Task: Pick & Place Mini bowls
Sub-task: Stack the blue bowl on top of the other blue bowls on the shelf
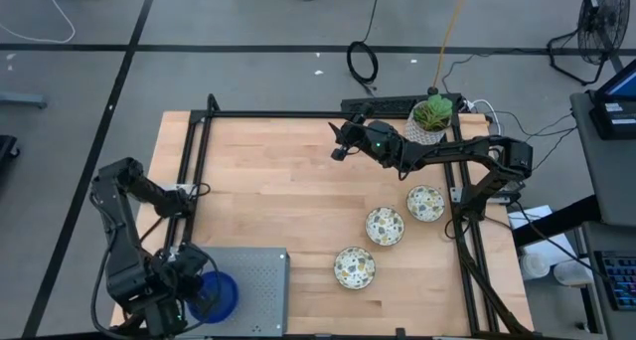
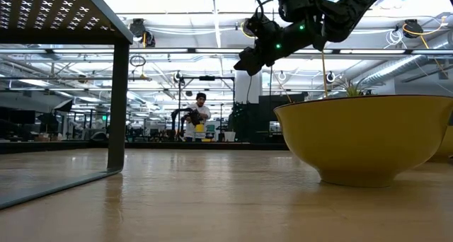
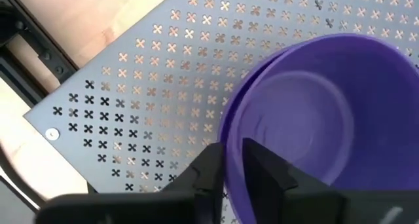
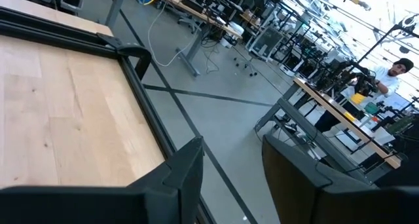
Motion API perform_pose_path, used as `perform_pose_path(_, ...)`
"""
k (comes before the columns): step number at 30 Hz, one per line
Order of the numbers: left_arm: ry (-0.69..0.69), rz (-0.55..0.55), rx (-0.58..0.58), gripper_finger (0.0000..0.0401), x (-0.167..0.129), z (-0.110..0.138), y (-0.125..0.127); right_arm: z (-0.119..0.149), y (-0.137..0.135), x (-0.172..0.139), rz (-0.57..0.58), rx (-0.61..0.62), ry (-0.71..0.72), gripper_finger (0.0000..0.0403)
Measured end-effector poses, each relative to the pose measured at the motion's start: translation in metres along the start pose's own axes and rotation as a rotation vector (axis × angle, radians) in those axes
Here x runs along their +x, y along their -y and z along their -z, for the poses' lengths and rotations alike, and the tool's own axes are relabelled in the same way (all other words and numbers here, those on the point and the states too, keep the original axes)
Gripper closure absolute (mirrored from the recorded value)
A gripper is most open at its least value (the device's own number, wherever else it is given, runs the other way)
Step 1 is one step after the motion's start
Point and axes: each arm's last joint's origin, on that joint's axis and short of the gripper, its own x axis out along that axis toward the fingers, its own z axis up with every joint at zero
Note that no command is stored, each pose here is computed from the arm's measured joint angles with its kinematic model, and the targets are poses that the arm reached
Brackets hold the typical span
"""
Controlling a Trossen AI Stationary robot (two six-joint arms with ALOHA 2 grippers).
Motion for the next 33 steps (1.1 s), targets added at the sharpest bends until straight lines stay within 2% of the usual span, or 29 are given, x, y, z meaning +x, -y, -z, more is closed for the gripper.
perform_pose_path(4,-0.001,0.000,0.018,0.0316,0.000,0.000,0.000,0.000,0.000,0.000,0.000,0.000,0.000,0.0261)
perform_pose_path(11,-0.028,0.019,0.061,0.0298,-0.006,-0.002,-0.005,0.000,0.000,0.000,0.000,0.000,0.000,0.0263)
perform_pose_path(17,0.101,0.191,0.021,0.0297,-0.019,-0.012,-0.008,0.000,0.000,0.000,0.000,0.000,0.000,0.0262)
perform_pose_path(19,0.141,0.252,0.038,0.0297,-0.021,-0.012,-0.004,0.000,0.000,0.000,0.000,0.000,0.000,0.0262)
perform_pose_path(22,0.146,0.288,0.077,0.0297,-0.017,-0.007,0.005,0.000,0.000,0.000,0.000,0.000,0.000,0.0262)
perform_pose_path(27,0.117,0.268,0.075,0.0297,-0.003,0.000,0.021,-0.001,0.000,0.000,0.003,0.004,0.007,0.0261)
perform_pose_path(33,0.030,0.175,-0.022,0.0297,0.016,0.013,0.032,-0.001,0.000,0.000,0.003,0.004,0.007,0.0261)
